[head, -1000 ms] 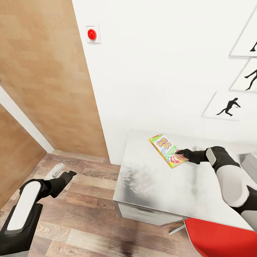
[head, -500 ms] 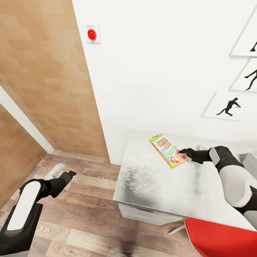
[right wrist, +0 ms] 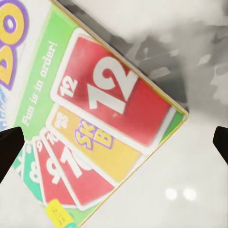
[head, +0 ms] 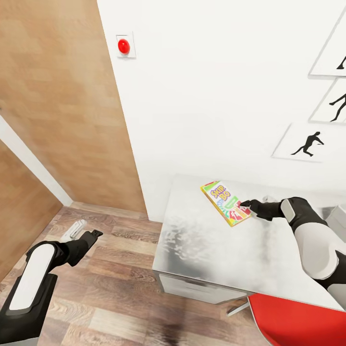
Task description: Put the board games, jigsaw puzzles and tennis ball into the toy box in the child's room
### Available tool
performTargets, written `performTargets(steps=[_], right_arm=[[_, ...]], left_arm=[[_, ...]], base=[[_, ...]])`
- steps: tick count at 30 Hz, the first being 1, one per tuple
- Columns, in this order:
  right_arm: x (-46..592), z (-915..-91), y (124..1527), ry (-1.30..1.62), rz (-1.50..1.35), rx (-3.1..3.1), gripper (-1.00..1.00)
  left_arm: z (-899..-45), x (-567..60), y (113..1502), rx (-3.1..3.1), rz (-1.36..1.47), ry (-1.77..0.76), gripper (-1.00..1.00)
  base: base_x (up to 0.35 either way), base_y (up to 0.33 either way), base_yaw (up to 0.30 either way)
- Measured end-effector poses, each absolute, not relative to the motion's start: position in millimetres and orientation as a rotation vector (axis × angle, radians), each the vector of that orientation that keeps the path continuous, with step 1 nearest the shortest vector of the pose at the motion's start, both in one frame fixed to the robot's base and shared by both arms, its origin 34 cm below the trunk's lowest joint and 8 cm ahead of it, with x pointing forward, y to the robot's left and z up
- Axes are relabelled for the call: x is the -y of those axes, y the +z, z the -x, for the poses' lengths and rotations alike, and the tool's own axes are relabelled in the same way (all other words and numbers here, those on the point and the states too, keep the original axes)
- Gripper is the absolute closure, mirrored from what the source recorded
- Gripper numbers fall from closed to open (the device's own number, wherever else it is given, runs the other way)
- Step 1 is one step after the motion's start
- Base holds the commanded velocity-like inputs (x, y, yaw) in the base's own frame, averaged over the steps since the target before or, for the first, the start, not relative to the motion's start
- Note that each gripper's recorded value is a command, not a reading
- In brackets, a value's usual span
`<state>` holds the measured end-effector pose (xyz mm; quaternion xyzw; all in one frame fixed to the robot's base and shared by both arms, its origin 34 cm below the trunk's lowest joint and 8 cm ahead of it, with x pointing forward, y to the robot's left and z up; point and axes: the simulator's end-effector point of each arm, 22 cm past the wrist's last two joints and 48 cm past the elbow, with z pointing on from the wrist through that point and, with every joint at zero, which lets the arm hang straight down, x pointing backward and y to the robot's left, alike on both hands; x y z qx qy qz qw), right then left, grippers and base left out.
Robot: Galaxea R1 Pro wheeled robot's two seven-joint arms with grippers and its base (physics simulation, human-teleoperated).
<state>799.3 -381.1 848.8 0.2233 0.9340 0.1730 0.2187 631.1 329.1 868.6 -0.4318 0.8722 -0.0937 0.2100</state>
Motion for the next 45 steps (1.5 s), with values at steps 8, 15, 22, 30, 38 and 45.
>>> performTargets(steps=[8, 15, 22, 30, 38, 45], right_arm=[[376.9, -795.3, 846.8, 0.495, -0.625, -2.605, -1.0], [369.2, -780.5, 842.2, 0.54, -0.662, -2.673, -1.0], [361.2, -765.9, 838.8, 0.584, -0.696, -2.739, -1.0], [356.3, -759.8, 837.0, 0.602, -0.707, -2.766, -1.0], [354.3, -757.8, 836.2, 0.608, -0.71, -2.776, -1.0], [352.4, -757.0, 835.7, 0.614, -0.71, -2.779, -1.0]], left_arm=[[-631.1, -329.3, 868.5, -2.424, 1.202, -0.26, -1.0], [-631.1, -329.3, 868.4, -2.424, 1.202, -0.26, -1.0], [-631.0, -329.7, 868.4, -2.423, 1.204, -0.26, -1.0], [-631.1, -329.9, 868.5, -2.423, 1.204, -0.26, -1.0], [-631.0, -329.9, 868.4, -2.423, 1.204, -0.26, -1.0], [-631.1, -329.9, 868.5, -2.423, 1.204, -0.26, -1.0]], base=[[0.0, 0.0, 0.0], [0.0, 0.0, 0.0], [0.0, 0.0, 0.0], [0.0, 0.0, 0.0], [0.0, 0.0, 0.0], [0.0, 0.0, 0.016]])
